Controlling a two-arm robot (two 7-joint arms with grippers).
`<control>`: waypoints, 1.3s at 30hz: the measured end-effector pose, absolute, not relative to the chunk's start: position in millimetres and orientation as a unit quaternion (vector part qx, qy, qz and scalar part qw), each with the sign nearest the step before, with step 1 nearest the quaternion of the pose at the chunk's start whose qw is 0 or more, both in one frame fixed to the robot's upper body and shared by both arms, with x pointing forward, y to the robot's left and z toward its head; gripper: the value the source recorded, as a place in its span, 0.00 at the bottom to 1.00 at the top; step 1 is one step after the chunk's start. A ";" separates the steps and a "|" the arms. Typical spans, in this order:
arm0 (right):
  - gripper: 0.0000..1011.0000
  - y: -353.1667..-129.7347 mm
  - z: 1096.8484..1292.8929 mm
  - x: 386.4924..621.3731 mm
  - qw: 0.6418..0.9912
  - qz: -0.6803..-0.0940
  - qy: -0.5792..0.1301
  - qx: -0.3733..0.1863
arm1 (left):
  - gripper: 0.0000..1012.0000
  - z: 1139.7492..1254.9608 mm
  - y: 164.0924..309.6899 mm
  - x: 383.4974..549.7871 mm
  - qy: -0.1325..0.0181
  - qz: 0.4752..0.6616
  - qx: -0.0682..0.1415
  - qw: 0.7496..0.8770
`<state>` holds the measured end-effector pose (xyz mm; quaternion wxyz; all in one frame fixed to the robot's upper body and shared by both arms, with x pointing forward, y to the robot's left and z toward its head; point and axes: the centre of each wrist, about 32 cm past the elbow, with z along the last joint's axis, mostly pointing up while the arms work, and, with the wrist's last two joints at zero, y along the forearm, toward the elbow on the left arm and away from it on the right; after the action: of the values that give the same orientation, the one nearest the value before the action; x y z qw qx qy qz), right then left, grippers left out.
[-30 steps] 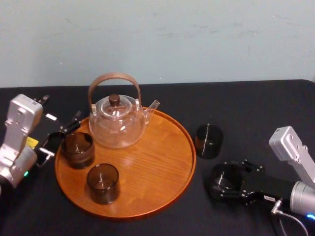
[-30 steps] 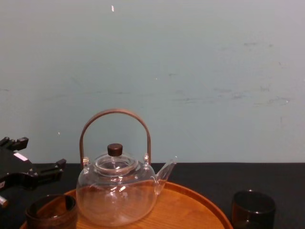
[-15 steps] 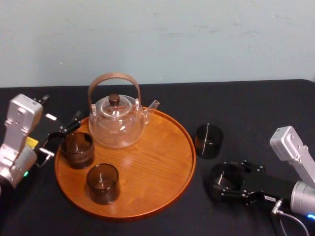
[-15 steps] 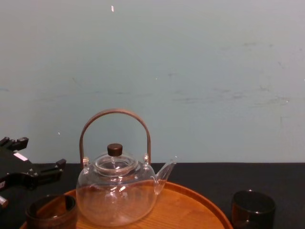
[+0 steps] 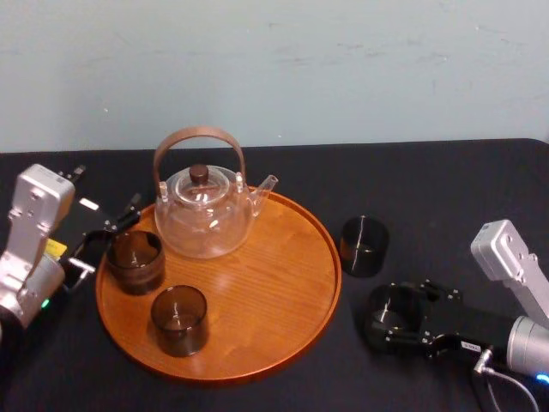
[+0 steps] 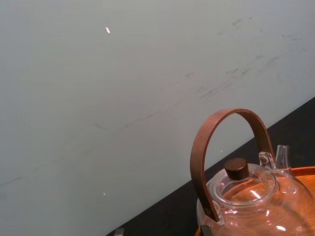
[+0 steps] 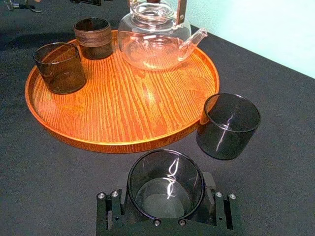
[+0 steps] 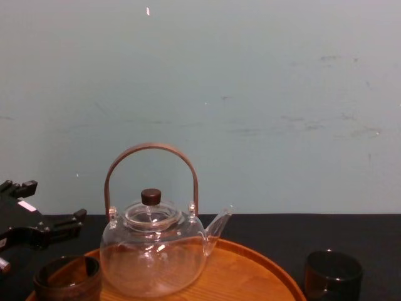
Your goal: Pick up the glass from the table and place it on the tray.
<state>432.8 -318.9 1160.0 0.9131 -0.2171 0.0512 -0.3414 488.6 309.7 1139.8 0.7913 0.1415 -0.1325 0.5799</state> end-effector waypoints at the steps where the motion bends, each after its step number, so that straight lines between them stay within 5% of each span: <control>1: 0.89 -319.0 1160.1 432.9 0.913 -0.342 0.051 -0.216 | 0.99 1139.8 309.7 488.6 -0.132 0.580 0.141 0.791; 22: 0.89 -314.3 1193.8 459.6 0.935 -0.317 -0.001 -0.158 | 0.99 1139.8 309.7 488.6 -0.132 0.580 0.141 0.791; 39: 0.89 -274.9 1180.4 482.9 0.956 -0.269 -0.014 -0.115 | 0.99 1139.8 309.7 488.6 -0.132 0.580 0.141 0.791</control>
<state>482.9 -274.9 1180.4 0.9560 -0.1153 -0.0144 -0.2693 488.6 309.7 1139.8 0.7913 0.1415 -0.1324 0.5799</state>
